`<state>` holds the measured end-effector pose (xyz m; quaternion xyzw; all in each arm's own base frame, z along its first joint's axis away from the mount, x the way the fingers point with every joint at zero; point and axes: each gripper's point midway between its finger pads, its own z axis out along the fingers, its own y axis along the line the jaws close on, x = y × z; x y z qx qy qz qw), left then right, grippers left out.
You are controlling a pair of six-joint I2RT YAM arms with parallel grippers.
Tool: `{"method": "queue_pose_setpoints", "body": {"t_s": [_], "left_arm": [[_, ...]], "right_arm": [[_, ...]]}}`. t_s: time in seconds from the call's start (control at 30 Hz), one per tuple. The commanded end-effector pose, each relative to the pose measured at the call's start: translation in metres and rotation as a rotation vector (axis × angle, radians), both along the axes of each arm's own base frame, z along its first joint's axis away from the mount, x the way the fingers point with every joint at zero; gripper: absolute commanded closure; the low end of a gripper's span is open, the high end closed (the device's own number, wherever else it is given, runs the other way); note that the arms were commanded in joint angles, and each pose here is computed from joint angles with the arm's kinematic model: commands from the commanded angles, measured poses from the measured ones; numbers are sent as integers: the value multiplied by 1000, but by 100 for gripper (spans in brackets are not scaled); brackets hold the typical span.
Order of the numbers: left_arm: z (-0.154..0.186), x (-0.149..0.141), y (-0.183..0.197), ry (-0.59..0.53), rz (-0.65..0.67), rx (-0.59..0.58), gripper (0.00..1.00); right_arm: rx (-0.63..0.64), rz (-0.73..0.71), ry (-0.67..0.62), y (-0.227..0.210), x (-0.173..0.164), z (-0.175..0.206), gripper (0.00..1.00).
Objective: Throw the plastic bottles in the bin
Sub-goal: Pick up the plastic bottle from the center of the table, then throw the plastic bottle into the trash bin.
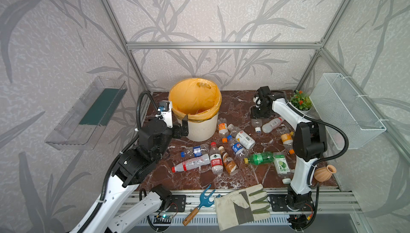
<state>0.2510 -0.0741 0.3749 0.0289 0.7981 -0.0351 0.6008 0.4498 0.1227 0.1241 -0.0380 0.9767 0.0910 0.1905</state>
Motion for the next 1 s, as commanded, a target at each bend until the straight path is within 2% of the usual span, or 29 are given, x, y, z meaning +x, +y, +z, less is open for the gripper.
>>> {"method": "queue_pose_setpoints", "body": {"t_s": [0.0,0.13,0.23,0.4,0.57,0.77,0.83,0.9,0.93,0.97], "left_arm": [[-10,-6,22,29,104,30,1],[-14,-8,38,38,191,23,1],[-19,-8,47,50,236,-1,1],[-39,-4,65,115,294,-72,1],[-65,2,75,190,331,-142,1],[-78,7,76,220,333,-159,1],[-82,9,75,236,327,-162,1],[-85,11,73,249,316,-167,1],[-86,11,72,256,312,-167,1],[-85,11,71,260,307,-166,1]], "right_arm": [[68,-11,-104,2,0,49,53],[141,-18,-209,6,-5,94,53],[263,-8,-329,18,-12,138,53],[454,44,-428,52,-22,203,53],[612,148,-502,109,-27,265,53],[686,345,-519,211,-37,315,52],[670,394,-498,244,-36,312,43],[679,407,-497,262,-31,310,21],[677,376,-486,258,-21,301,4],[672,356,-459,251,-14,289,1]]}}
